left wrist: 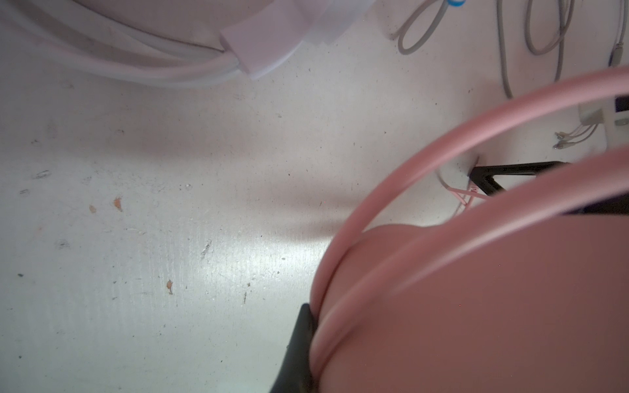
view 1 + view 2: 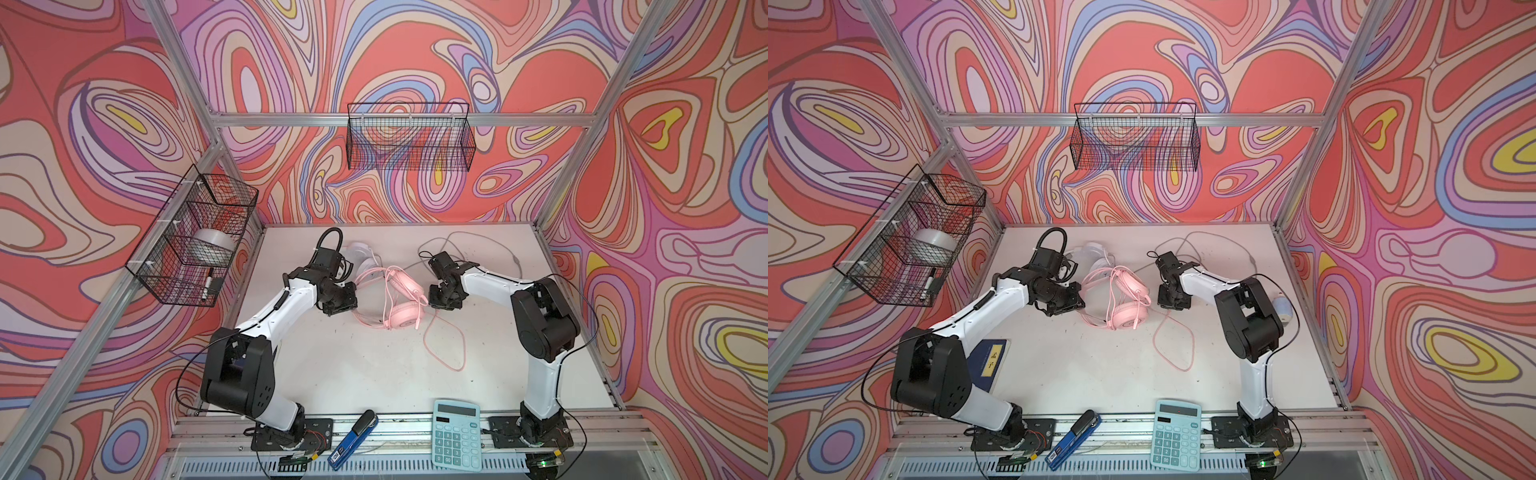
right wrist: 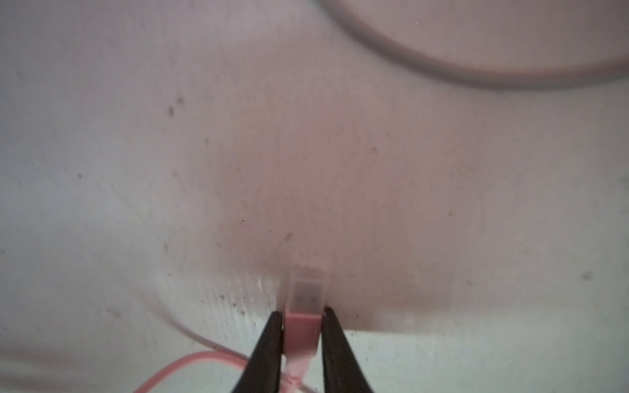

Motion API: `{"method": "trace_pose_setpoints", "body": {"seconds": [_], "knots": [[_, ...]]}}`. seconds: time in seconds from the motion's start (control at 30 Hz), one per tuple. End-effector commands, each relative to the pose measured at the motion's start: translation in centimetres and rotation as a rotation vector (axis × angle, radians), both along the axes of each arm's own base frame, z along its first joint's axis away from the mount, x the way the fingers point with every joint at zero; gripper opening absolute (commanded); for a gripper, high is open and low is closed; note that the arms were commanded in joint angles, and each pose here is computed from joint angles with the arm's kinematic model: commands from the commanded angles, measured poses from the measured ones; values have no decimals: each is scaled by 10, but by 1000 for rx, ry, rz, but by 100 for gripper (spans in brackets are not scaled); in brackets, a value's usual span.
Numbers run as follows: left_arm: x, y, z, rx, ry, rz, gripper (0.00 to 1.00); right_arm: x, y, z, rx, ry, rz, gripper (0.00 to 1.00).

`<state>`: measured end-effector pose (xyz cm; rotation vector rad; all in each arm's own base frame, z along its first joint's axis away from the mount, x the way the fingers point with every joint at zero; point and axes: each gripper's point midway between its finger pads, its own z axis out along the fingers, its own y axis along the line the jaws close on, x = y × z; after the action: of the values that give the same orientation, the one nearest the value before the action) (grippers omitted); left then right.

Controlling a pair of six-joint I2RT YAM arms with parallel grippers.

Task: Wrap the headphones
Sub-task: 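Lift the USB plug with the right gripper toward the held headset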

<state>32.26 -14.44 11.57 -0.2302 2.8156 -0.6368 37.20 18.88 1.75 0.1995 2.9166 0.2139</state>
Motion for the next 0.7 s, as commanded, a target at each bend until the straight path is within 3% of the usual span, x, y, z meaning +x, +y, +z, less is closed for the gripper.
{"method": "trace_pose_setpoints", "body": {"seconds": [0.0, 0.23, 0.43, 0.6, 0.67], "knots": [[10, -7, 24, -55, -51, 4, 0, -49, -19, -48, -68, 187, -15, 14], [12, -6, 21, -51, -43, 7, 0, -43, -12, -20, -1, 97, 4, 3], [12, -6, 18, -54, -35, 16, 0, -42, -9, 9, 41, 19, 46, 0], [11, -2, 16, -42, -28, 21, 0, -43, -23, 34, -1, -66, 57, 0], [11, -1, 18, -43, -37, 21, 0, -45, -42, 40, -94, -80, 37, 0]]}}
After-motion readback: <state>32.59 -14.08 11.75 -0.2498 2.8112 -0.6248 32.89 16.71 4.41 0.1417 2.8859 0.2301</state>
